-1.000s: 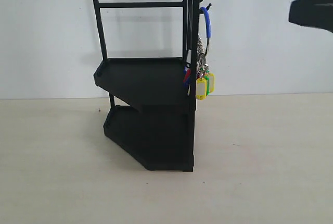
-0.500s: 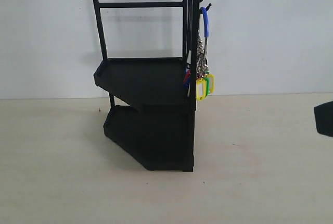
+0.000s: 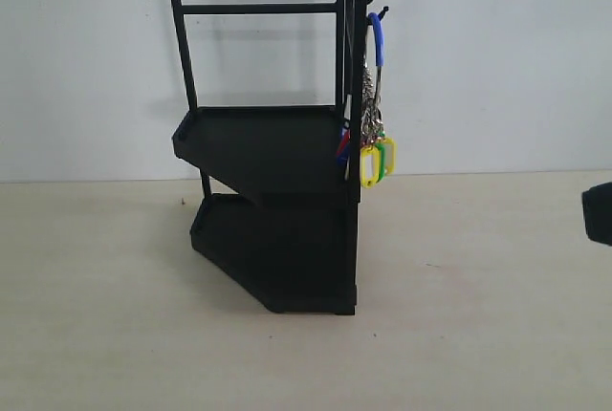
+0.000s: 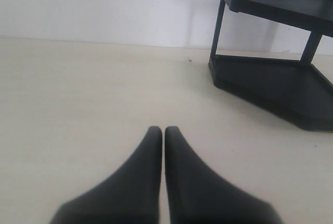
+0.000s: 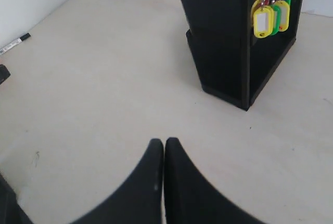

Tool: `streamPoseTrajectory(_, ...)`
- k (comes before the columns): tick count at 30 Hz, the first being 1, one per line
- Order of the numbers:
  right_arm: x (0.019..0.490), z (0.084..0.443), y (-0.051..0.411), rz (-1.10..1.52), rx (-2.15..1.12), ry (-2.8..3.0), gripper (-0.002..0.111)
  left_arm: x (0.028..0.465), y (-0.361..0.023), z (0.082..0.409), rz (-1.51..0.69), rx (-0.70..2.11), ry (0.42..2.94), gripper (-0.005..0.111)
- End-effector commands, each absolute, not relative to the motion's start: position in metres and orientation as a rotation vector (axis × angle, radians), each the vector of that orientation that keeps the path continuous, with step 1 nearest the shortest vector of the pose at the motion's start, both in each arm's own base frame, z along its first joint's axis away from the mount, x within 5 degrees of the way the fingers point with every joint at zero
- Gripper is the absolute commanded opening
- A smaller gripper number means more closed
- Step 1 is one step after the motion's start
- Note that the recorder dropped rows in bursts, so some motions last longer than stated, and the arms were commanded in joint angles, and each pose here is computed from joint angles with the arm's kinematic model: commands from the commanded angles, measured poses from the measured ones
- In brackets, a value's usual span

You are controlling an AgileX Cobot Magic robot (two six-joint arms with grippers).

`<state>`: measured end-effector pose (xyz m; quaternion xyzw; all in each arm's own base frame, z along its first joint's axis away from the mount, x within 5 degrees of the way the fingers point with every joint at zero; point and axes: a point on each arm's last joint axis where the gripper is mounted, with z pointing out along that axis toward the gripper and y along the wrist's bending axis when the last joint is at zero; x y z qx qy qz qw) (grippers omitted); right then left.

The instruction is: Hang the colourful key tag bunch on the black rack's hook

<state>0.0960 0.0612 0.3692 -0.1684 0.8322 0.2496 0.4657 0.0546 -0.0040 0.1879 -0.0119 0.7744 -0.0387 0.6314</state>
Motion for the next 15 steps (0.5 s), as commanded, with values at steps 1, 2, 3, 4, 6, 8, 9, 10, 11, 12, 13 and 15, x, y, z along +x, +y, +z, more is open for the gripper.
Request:
streamPoseTrajectory(1, 0.092, 0.358, 0.054, 0.588, -0.32, 1.919, 0.0, 0.055, -0.004, 0.188, -0.079, -0.024, 1.765, 0.004)
streamPoseTrajectory(2, 0.09, 0.351, 0.053, 0.587, -0.294, 1.897, 0.0, 0.055, -0.004, 0.188, -0.079, -0.024, 1.765, 0.004)
streamPoseTrajectory(3, 0.087, 0.342, 0.05, 0.58, -0.269, 1.873, 0.0, 0.055, -0.004, 0.188, -0.079, -0.024, 1.765, 0.004)
streamPoseTrajectory(4, 0.082, 0.331, 0.047, 0.572, -0.251, 1.854, 0.0, 0.055, -0.004, 0.188, -0.079, -0.024, 1.765, 0.004)
streamPoseTrajectory(6, 0.071, 0.301, 0.039, 0.534, -0.2, 1.794, 0.0, 0.055, -0.004, 0.188, -0.079, -0.024, 1.765, 0.004)
streamPoseTrajectory(8, 0.063, 0.281, 0.03, 0.487, -0.123, 1.702, 0.0, 0.055, -0.004, 0.188, -0.079, -0.024, 1.765, 0.004)
streamPoseTrajectory(9, 0.06, 0.276, 0.028, 0.475, -0.1, 1.668, 0.0, 0.055, -0.004, 0.188, -0.079, -0.024, 1.765, 0.004)
streamPoseTrajectory(10, 0.056, 0.266, 0.023, 0.453, -0.046, 1.615, 0.0, 0.055, -0.004, 0.188, -0.079, -0.024, 1.765, 0.004)
streamPoseTrajectory(11, 0.053, 0.261, 0.021, 0.444, -0.026, 1.594, 0.0, 0.055, -0.004, 0.188, -0.079, -0.024, 1.765, 0.004)
streamPoseTrajectory(12, 0.05, 0.251, 0.019, 0.428, -0.004, 1.569, 0.0, 0.055, -0.004, 0.188, -0.079, -0.024, 1.765, 0.004)
streamPoseTrajectory(13, 0.048, 0.248, 0.018, 0.425, -0.001, 1.554, 0.0, 0.055, -0.004, 0.188, -0.079, -0.024, 1.765, 0.004)
streamPoseTrajectory(15, 0.048, 0.235, 0.017, 0.416, 0.013, 1.554, 0.0, 0.055, -0.004, 0.188, -0.079, -0.024, 1.765, 0.004)
